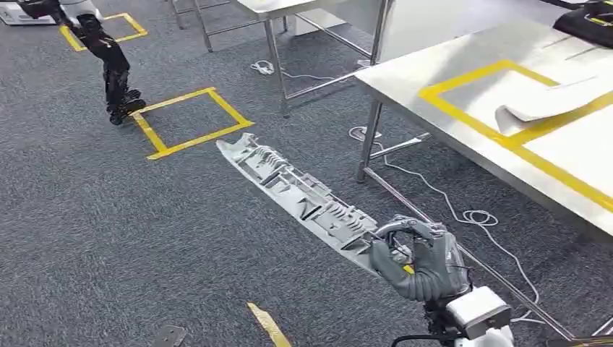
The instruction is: Take the parts from the cabinet and place them on the table.
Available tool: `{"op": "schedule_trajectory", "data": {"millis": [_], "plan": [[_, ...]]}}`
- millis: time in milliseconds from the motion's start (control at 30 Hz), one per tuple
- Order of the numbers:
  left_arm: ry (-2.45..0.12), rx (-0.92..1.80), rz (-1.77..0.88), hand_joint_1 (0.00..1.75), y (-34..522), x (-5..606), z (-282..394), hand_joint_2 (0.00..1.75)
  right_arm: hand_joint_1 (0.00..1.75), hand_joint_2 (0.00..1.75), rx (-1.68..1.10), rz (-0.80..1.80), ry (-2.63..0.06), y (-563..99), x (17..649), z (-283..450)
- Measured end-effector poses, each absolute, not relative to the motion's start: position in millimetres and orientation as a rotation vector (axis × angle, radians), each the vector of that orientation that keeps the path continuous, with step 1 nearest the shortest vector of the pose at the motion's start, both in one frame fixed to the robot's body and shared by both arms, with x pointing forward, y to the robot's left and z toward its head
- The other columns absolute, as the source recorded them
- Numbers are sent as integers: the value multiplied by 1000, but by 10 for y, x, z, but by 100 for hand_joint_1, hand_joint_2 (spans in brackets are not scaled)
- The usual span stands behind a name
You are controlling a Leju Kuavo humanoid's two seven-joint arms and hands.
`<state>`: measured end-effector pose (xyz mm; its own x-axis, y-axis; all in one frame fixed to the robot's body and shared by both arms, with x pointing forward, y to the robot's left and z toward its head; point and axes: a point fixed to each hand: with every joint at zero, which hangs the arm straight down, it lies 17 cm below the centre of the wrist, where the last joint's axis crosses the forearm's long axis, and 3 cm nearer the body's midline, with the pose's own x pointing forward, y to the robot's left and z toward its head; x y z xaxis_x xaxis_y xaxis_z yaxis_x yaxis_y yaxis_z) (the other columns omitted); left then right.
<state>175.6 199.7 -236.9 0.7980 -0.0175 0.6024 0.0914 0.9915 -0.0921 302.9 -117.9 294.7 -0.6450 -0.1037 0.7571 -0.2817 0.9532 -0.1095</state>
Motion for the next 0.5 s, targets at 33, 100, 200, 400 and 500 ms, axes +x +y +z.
{"op": "schedule_trajectory", "data": {"millis": [33,100,200,400,500], "plan": [[-645,-118,-59,0,2000,1756,-2369,0,175,175,270,276,-2272,-1178,3031,2955],[-644,-118,-59,0,2005,1749,-2372,0,175,175,275,276,-2274,-1168,3027,2961],[-640,-118,-59,0,2005,1725,-2379,0,175,175,277,276,-2268,-1162,3028,2942],[-643,-113,-60,0,2036,1747,-2377,0,175,175,283,274,-2270,-1150,3024,2946],[-643,-113,-60,0,2038,1745,-2378,0,175,175,283,274,-2266,-1149,3019,2937]]}}
